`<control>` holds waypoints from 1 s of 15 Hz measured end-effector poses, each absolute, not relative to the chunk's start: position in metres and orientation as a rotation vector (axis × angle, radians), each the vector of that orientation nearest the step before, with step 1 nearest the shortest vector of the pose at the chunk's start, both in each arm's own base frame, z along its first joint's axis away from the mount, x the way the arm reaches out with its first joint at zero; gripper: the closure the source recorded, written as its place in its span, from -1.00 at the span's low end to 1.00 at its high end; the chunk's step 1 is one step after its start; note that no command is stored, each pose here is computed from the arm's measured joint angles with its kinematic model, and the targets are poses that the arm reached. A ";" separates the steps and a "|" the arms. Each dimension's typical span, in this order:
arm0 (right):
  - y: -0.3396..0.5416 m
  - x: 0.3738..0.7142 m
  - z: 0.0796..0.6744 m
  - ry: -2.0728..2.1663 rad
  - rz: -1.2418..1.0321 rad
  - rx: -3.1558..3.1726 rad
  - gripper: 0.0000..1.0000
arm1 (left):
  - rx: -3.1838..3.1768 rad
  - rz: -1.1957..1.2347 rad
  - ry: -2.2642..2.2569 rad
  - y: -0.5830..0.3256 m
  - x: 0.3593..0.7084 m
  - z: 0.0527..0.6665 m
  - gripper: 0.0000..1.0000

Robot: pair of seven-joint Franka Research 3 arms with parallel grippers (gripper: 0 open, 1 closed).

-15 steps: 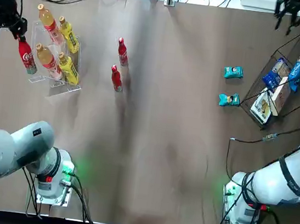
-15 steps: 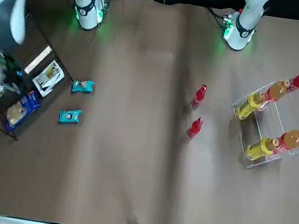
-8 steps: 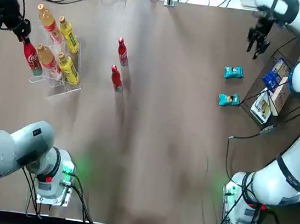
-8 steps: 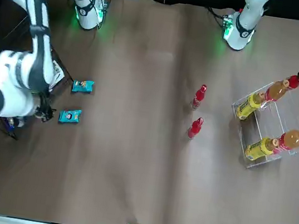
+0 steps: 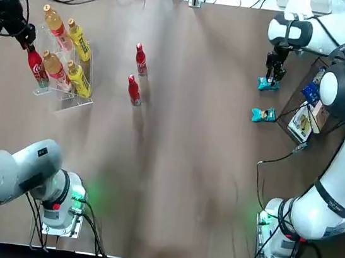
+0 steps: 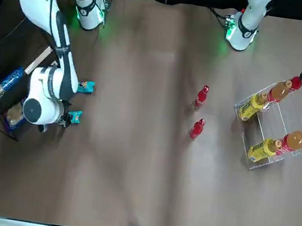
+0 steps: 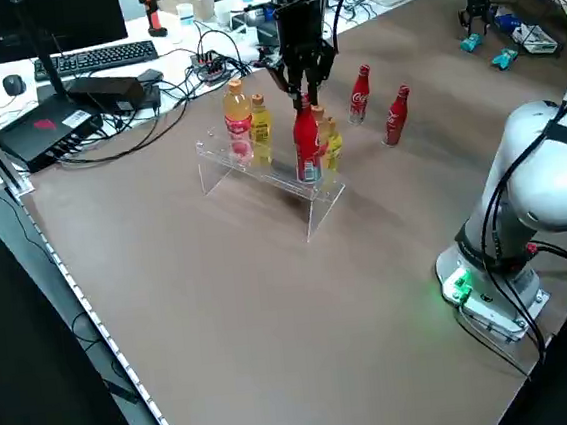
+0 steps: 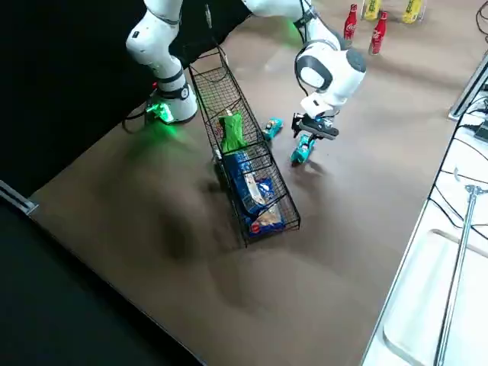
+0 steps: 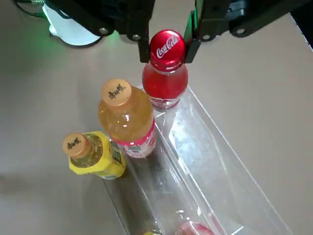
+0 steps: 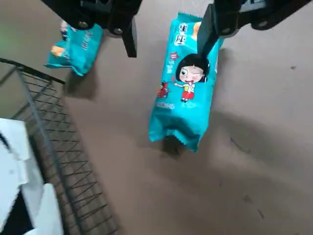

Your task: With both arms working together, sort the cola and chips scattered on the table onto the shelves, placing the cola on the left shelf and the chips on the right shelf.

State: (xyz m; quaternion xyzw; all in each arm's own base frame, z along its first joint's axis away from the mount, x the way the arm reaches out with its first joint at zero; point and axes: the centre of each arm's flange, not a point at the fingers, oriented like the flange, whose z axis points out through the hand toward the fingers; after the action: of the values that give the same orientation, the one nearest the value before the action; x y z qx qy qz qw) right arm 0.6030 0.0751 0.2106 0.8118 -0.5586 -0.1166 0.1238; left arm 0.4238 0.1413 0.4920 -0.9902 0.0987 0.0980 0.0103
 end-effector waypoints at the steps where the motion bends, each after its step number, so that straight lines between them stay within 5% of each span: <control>1: 0.077 0.601 0.203 -1.623 -0.339 2.367 -0.15 | -3.092 0.308 0.304 0.144 0.422 0.490 0.36; 8: 0.079 0.602 0.195 -1.627 -0.309 2.381 -0.15 | -3.101 0.311 0.314 0.150 0.419 0.486 0.28; 10: 0.078 0.605 0.194 -1.641 -0.283 2.392 0.20 | -3.097 0.304 0.319 0.149 0.420 0.486 -0.01; 15: 0.053 0.619 0.199 -1.721 -0.196 2.404 0.61 | -3.062 0.177 0.330 0.141 0.439 0.535 -0.91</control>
State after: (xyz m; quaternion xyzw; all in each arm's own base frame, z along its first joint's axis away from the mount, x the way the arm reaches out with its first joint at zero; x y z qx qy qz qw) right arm 0.6187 0.0535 0.1993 0.8081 -0.5786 -0.0658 0.0890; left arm 0.4386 0.1405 0.5352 -0.9922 0.1070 0.0573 0.0282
